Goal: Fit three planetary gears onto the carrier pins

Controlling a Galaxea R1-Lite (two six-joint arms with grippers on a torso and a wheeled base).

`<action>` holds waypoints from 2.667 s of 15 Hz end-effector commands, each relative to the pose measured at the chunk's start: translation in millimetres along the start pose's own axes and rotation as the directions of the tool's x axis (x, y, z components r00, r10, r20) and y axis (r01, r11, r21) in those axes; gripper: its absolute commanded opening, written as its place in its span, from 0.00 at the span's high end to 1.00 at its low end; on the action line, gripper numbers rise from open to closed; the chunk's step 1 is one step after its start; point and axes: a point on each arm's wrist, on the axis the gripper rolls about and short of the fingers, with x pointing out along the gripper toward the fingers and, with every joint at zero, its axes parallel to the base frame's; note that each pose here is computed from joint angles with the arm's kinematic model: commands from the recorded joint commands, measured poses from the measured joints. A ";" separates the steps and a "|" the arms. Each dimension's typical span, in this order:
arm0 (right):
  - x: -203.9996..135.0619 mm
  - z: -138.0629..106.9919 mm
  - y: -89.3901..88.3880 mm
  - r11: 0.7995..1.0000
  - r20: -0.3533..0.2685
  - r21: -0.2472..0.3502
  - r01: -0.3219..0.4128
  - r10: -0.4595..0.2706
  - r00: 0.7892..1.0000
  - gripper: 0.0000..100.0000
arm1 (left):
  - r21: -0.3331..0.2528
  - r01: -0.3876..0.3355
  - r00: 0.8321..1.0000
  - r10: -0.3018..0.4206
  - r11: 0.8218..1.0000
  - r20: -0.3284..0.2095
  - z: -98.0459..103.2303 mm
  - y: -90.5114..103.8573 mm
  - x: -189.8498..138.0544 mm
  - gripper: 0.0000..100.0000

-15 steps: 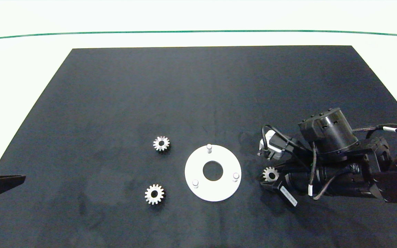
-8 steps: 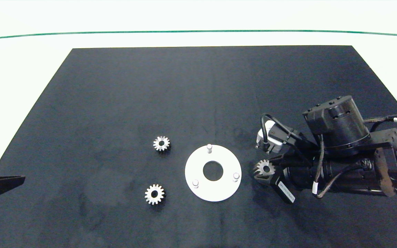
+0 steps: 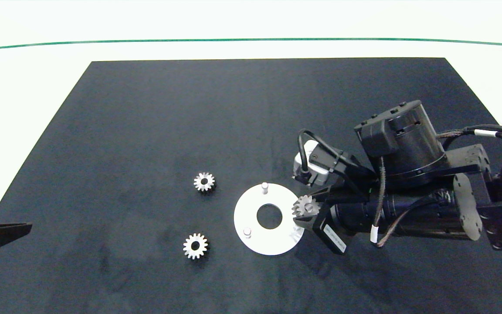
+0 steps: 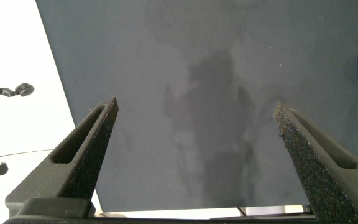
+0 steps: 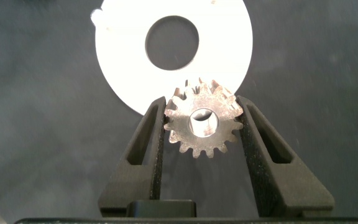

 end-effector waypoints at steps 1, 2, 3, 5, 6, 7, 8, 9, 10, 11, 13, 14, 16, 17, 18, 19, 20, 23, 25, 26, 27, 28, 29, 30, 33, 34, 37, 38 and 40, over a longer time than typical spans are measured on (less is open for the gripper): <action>17.7 0.7 4.8 1.000 -0.034 -0.010 -0.012 0.011 0.999 0.75 | 0.001 0.001 1.000 -0.001 1.000 -0.004 -0.4 -0.1 0.0 0.00; 21.0 -0.3 5.4 1.000 -0.043 -0.011 -0.015 0.014 0.999 0.75 | 0.001 0.000 1.000 0.000 1.000 -0.003 -0.5 -0.1 -0.5 0.00; 22.6 -0.8 5.7 1.000 -0.048 -0.011 -0.015 0.014 0.999 0.75 | 0.002 0.002 1.000 -0.002 1.000 -0.002 -0.5 -0.3 -0.5 0.00; 24.5 -1.9 6.0 1.000 -0.065 -0.013 -0.008 0.007 0.998 0.75 | 0.002 0.002 1.000 -0.002 1.000 -0.002 -0.5 -0.3 -0.5 0.00; 25.6 -2.1 6.1 1.000 -0.075 -0.014 -0.006 0.005 0.997 0.75 | 0.002 0.002 1.000 -0.002 1.000 -0.004 -0.7 -0.3 -0.2 0.00; 26.3 -1.6 6.0 1.000 -0.076 -0.016 -0.007 0.006 0.997 0.75 | 0.002 0.002 1.000 -0.002 1.000 -0.005 -0.9 -0.4 -0.2 0.00; 26.8 -1.8 6.0 1.000 -0.078 -0.014 -0.006 0.005 0.997 0.75 | 0.002 0.002 1.000 -0.002 1.000 -0.004 -0.7 -0.3 -0.2 0.00; 27.3 -2.0 6.1 1.000 -0.079 -0.015 -0.006 0.005 0.997 0.75 | 0.002 0.002 1.000 -0.002 1.000 -0.004 -0.7 -0.3 -0.2 0.00; 27.9 -2.3 6.3 1.000 -0.082 -0.015 -0.007 0.006 0.997 0.75 | 0.002 0.002 1.000 -0.002 1.000 -0.005 -0.9 -0.4 -0.2 0.00; 29.5 -2.7 6.6 1.000 -0.085 -0.015 -0.010 0.008 0.996 0.75 | 0.002 0.002 1.000 -0.002 1.000 -0.004 -0.7 -0.3 -0.2 0.00; 30.7 -3.1 10.5 1.000 -0.089 -0.022 -0.020 0.018 0.996 0.75 | 0.002 0.002 1.000 -0.002 1.000 -0.004 -0.7 -0.3 -0.2 0.00; 31.0 -3.9 11.9 0.999 -0.092 -0.025 -0.024 0.021 0.995 0.75 | 0.002 0.002 1.000 -0.002 1.000 -0.002 -0.9 -0.4 -0.6 0.00; 30.7 -3.2 14.2 0.999 -0.091 -0.028 -0.028 0.025 0.996 0.75 | 0.002 0.001 1.000 -0.001 1.000 -0.001 -1.0 -0.4 -1.1 0.00; 30.2 -3.0 14.1 0.999 -0.089 -0.028 -0.027 0.025 0.996 0.75 | 0.002 0.001 1.000 -0.001 1.000 -0.001 -1.0 -0.4 -1.1 0.00; 28.6 -2.5 13.7 0.999 -0.085 -0.026 -0.025 0.023 0.996 0.75 | 0.002 0.001 1.000 -0.001 1.000 -0.001 -1.0 -0.4 -1.1 0.00; 27.7 -2.9 13.8 0.999 -0.084 -0.024 -0.027 0.025 0.996 0.75 | 0.004 0.002 1.000 -0.002 1.000 -0.002 -1.3 -0.5 -0.8 0.00; 26.9 -3.2 13.8 0.999 -0.083 -0.024 -0.026 0.024 0.996 0.75 | 0.004 0.003 1.000 -0.003 1.000 -0.002 -1.3 -0.5 -0.8 0.00; 27.6 -6.2 14.3 1.000 -0.096 -0.028 -0.009 0.006 0.995 0.75 | 0.004 0.004 1.000 -0.003 1.000 -0.003 -1.4 -0.6 -0.8 0.00; 27.6 -6.3 13.9 1.000 -0.097 -0.027 -0.008 0.005 0.995 0.75 | 0.005 0.006 1.000 -0.006 1.000 -0.004 -1.6 -1.0 -0.6 0.00; 27.0 -5.6 13.6 1.000 -0.093 -0.027 -0.006 0.004 0.996 0.75 | 0.007 0.006 1.000 -0.006 1.000 -0.001 -1.1 -1.1 -0.8 0.00; 26.6 -5.9 13.6 1.000 -0.093 -0.027 -0.006 0.004 0.996 0.75 | 0.007 0.008 1.000 -0.008 1.000 -0.002 -1.4 -1.2 -0.6 0.00; 25.1 -5.5 12.8 1.000 -0.089 -0.025 -0.003 0.001 0.996 0.75 | 0.007 0.009 1.000 -0.009 1.000 -0.003 -1.5 -1.2 -0.6 0.00; 23.8 -5.9 12.3 1.000 -0.088 -0.024 -0.002 0.000 0.996 0.00 | 0.007 0.007 1.000 -0.007 1.000 -0.004 -1.5 -1.2 -0.6 0.00; 23.2 -5.7 12.2 1.000 -0.086 -0.023 -0.001 -0.001 0.996 0.00 | 0.008 0.008 1.000 -0.008 1.000 -0.004 -1.5 -1.4 -0.6 0.00; 25.1 -5.5 12.2 1.000 -0.088 -0.024 0.000 -0.002 0.996 0.00 | 0.008 0.010 1.000 -0.010 1.000 -0.005 -1.4 -1.3 -0.1 0.00; 25.7 -5.4 12.3 1.000 -0.086 -0.024 -0.001 -0.001 0.996 0.00 | 0.008 0.010 1.000 -0.010 1.000 -0.005 -1.4 -1.3 -0.1 0.00; 12.8 -4.4 7.6 1.000 -0.060 -0.011 0.014 -0.015 0.998 0.00 | 0.008 0.013 1.000 -0.013 1.000 -0.007 -1.5 -1.4 0.6 0.00; -1.3 -7.3 0.8 0.999 -0.041 0.012 0.037 -0.036 0.998 0.00 | 0.008 0.022 1.000 -0.022 1.000 -0.011 -0.9 -1.8 2.3 0.00; -19.3 -14.6 -7.4 0.995 -0.033 0.052 0.086 -0.084 0.996 0.00 | 0.021 0.073 0.997 -0.072 0.997 -0.030 2.4 -6.4 10.8 0.00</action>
